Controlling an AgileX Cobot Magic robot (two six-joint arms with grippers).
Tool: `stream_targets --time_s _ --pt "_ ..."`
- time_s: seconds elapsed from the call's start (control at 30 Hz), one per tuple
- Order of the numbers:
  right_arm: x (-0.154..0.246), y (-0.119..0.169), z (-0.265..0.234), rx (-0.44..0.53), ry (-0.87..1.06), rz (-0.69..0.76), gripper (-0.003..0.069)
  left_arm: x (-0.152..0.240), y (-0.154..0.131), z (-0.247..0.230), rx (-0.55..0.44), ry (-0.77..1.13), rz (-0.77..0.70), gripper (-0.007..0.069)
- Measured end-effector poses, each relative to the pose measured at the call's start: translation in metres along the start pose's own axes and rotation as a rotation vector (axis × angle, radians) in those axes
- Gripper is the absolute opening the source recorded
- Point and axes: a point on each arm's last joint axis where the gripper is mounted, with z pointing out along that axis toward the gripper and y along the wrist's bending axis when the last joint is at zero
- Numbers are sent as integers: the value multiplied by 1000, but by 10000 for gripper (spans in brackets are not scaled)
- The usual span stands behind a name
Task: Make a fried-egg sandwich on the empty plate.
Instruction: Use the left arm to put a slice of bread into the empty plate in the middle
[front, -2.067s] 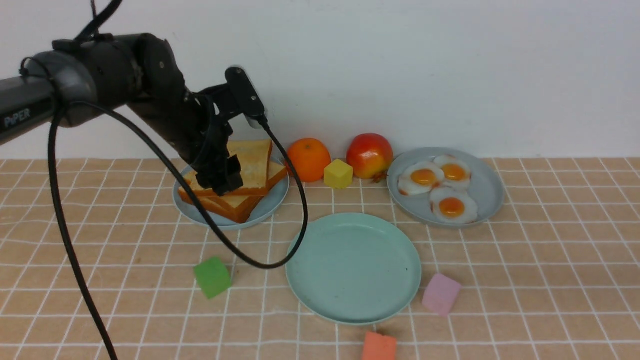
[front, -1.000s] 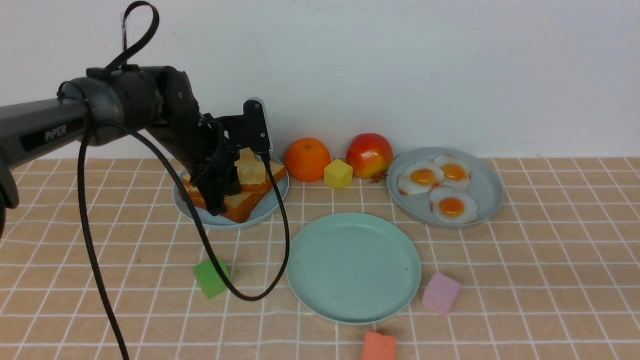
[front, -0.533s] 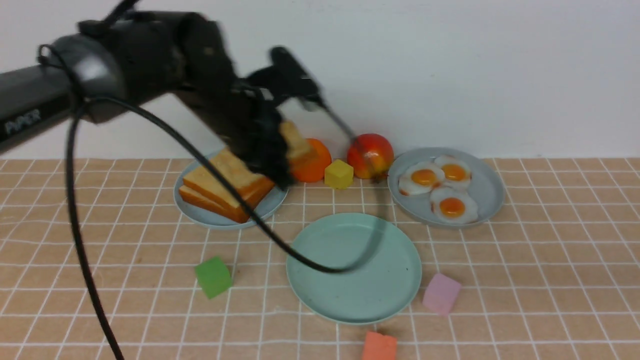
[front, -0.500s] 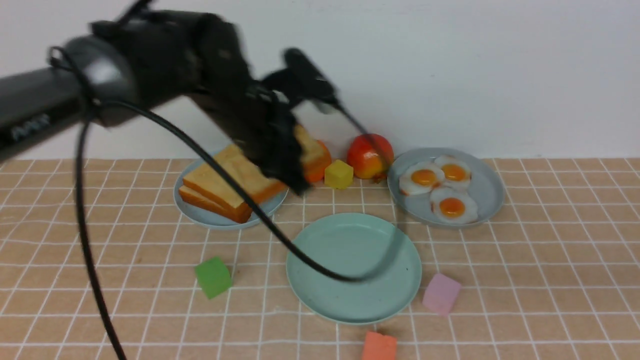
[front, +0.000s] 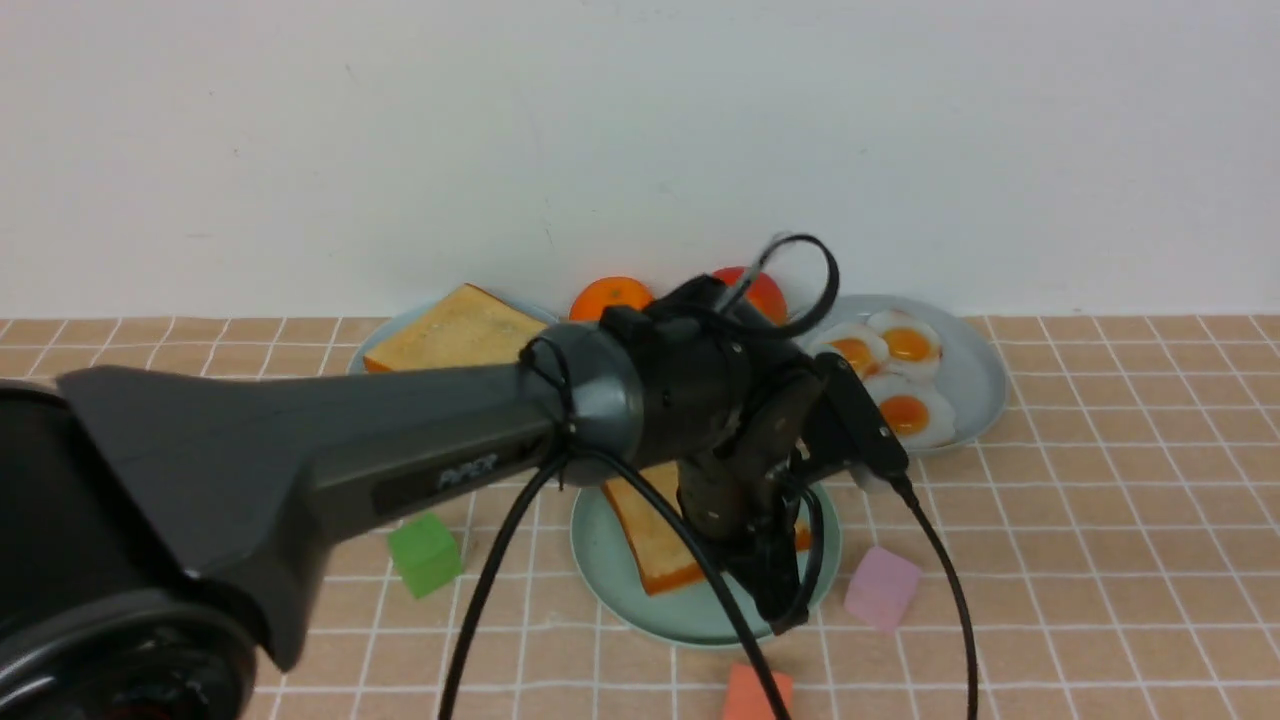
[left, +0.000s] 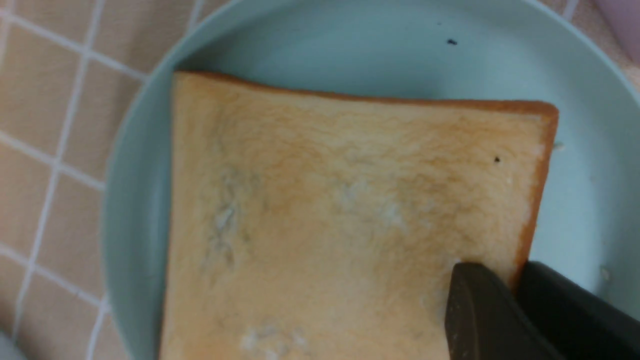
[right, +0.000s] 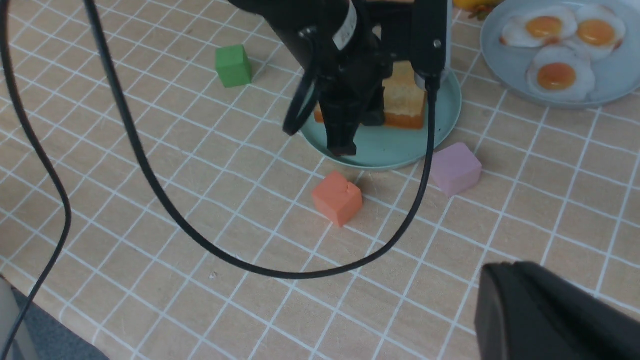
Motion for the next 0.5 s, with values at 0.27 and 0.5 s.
stream_targets --time_s 0.27,0.5 --pt "1 -2 1 16 18 32 43 0 0 8 -15 -8 19 128" --pt "-7 -18 27 73 128 163 230 -3 1 -22 23 -27 -48 423"
